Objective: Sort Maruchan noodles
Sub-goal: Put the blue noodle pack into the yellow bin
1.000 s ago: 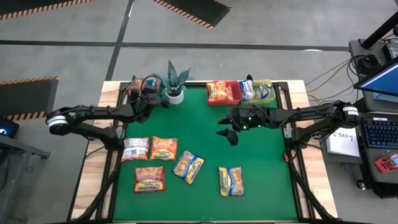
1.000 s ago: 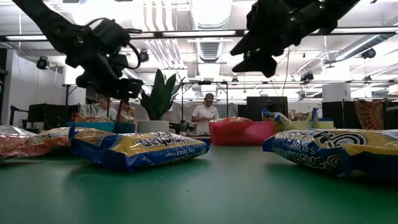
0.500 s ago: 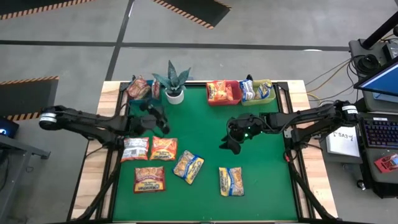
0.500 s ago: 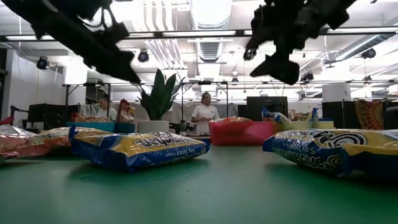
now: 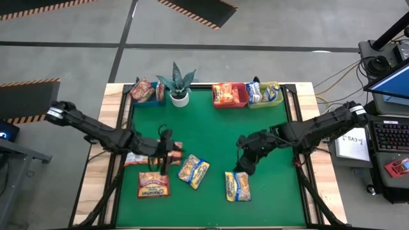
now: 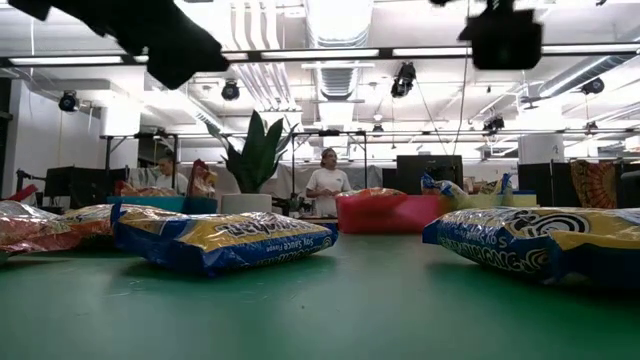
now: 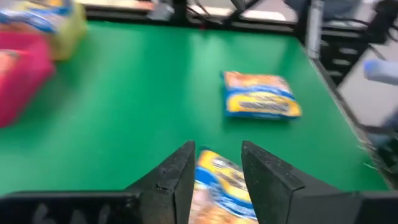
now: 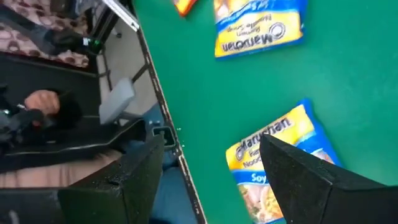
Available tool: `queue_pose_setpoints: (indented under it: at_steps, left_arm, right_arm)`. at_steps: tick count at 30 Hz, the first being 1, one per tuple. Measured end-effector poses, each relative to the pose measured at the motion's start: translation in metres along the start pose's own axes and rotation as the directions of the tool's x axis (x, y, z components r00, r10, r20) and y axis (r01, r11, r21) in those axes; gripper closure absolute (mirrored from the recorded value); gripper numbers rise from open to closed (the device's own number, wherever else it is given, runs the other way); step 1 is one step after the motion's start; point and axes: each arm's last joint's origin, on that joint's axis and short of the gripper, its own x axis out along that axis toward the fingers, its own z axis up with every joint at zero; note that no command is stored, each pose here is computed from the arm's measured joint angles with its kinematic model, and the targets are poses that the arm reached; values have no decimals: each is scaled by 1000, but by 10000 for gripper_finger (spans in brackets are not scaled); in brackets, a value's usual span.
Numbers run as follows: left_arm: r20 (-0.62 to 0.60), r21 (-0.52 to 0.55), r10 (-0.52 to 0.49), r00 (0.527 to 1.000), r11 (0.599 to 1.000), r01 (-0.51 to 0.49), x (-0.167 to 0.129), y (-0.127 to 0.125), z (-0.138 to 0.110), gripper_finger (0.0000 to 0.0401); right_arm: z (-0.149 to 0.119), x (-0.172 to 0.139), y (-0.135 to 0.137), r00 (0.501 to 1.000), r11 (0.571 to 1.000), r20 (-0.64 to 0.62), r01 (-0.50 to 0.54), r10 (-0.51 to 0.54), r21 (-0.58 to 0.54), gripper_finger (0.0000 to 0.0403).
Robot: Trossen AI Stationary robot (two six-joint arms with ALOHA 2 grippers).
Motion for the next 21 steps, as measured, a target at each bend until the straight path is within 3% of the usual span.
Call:
queue_pose_setpoints:
  at_steps: [6,13,21]
  left_arm:
    - [-107,17,-64,992,998,66,19,-29,-16,301]
    - [-274,26,-37,961,999,46,50,-47,-44,314]
    - [-367,18,-29,930,999,39,69,-53,-64,325]
  right_arm:
    - [-22,9,5,997,997,30,65,-64,-30,149]
    - [-42,22,-21,978,978,35,202,-204,56,149]
    - [-52,33,-50,938,944,117,317,-327,93,149]
